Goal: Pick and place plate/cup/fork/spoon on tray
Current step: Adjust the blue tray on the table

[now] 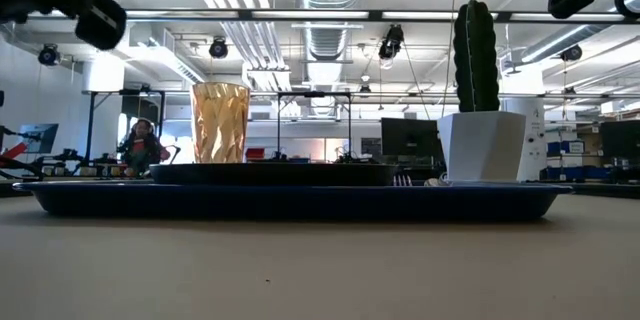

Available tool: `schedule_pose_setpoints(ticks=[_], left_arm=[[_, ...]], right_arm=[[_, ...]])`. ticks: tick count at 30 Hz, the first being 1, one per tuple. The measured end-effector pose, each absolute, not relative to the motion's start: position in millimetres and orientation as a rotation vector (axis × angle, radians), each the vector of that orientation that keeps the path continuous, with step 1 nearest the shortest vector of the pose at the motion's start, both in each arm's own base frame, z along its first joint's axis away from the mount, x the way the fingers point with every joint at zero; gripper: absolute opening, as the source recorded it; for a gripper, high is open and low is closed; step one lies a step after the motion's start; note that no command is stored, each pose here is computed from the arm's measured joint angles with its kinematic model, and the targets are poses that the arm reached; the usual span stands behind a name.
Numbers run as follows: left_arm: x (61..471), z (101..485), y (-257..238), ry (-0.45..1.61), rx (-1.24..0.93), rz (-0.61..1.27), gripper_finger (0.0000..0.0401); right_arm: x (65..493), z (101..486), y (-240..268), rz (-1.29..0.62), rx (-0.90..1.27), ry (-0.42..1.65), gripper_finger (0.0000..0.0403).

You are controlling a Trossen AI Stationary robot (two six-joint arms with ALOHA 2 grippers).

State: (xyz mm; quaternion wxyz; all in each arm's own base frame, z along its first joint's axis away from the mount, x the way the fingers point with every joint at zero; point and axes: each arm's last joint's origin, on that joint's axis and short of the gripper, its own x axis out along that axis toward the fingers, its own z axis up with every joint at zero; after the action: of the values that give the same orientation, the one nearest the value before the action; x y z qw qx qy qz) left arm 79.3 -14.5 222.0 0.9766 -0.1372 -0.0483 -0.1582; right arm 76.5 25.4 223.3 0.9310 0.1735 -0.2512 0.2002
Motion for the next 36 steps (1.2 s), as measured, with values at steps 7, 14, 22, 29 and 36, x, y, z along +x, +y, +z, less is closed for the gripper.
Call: schedule_pose_setpoints(ticks=[7, 14, 22, 29, 36], left_arm=[[93.8, 183.7, -15.8, -0.138, -0.331, -0.321, 0.0058], [94.5, 183.2, -13.0, -0.158, -0.254, -0.217, 0.0058], [96.0, 177.5, -5.3, -0.130, -0.184, 0.064, 0.0058], [96.6, 170.8, -3.8, -0.069, -0.182, 0.126, 0.0058], [96.5, 170.5, -3.0, -0.068, -0.161, 0.153, 0.0058]], right_arm=[[76.7, 223.1, 25.4, 0.407, 0.349, -0.514, 0.0022], [77.5, 222.5, 24.2, 0.314, 0.200, -0.536, 0.0022], [86.9, 204.7, 20.7, 0.078, 0.115, -0.342, 0.0022], [89.4, 196.4, 18.0, -0.056, -0.011, -0.251, 0.0022], [90.4, 190.6, 15.0, -0.174, -0.040, -0.183, 0.0022]])
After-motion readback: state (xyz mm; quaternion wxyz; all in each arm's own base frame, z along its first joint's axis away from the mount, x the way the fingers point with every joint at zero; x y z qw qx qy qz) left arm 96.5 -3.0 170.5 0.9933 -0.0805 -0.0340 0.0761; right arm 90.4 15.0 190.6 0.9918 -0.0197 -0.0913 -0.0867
